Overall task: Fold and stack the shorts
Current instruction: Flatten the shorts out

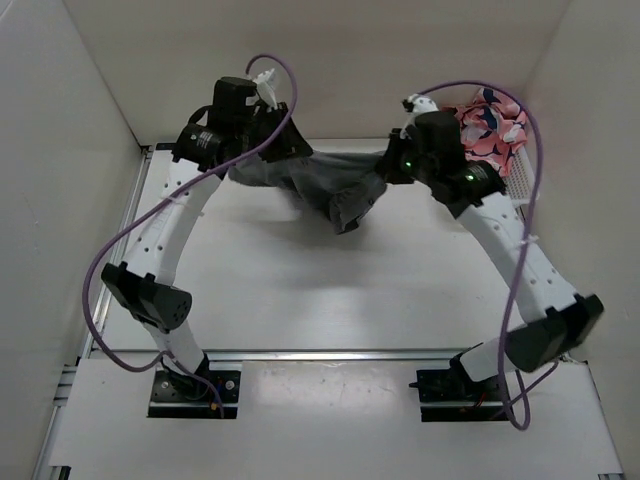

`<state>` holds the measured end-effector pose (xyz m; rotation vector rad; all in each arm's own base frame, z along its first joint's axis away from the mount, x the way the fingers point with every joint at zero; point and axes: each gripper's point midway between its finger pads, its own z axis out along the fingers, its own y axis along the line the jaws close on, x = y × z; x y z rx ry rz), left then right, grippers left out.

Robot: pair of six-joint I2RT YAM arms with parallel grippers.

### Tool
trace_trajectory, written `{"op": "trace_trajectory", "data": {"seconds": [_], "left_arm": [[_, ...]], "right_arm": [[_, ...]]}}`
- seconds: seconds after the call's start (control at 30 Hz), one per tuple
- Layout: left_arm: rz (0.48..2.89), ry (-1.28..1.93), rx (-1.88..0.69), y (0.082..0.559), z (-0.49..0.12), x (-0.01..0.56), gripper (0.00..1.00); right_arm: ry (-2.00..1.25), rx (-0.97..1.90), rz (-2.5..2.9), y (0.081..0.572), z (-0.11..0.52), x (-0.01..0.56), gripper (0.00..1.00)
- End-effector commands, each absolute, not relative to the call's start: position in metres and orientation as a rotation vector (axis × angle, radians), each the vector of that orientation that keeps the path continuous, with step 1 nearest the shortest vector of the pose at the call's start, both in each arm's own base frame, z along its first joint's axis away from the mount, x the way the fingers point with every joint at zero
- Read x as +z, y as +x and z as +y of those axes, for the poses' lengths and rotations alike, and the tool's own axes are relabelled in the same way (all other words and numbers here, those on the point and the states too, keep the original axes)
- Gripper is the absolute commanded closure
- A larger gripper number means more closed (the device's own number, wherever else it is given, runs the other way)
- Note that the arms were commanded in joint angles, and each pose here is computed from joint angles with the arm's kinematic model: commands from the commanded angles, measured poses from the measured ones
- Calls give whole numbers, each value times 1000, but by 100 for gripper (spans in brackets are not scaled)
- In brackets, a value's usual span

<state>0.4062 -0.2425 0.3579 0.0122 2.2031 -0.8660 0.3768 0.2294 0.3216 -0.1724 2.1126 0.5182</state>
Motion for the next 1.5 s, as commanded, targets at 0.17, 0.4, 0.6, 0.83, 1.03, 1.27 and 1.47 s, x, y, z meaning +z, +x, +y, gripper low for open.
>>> {"op": "trace_trajectory", "data": {"seconds": [0.17, 0.4, 0.6, 0.83, 1.03, 1.27, 1.47], "left_arm": [[2512, -65, -779, 403, -246, 252, 21], [2530, -227, -584, 402, -189, 231, 40], [2617, -394, -464, 409, -144, 181, 33], [2745, -470, -519, 418, -144, 110, 5], [2803, -473, -506, 445, -159, 68, 5], [2860, -500, -457, 450, -161, 33, 37], [2822, -520, -476, 457, -153, 46, 90]], "right_arm": [[-181, 284, 2355, 361, 156, 229, 71], [56, 299, 2475, 341, 128, 193, 41], [343, 418, 2468, 307, 102, 184, 46], [632, 649, 2443, 255, 88, 165, 17], [736, 835, 2441, 231, 102, 145, 15], [725, 872, 2418, 248, 116, 130, 16], [606, 667, 2484, 300, 126, 105, 18]]}}
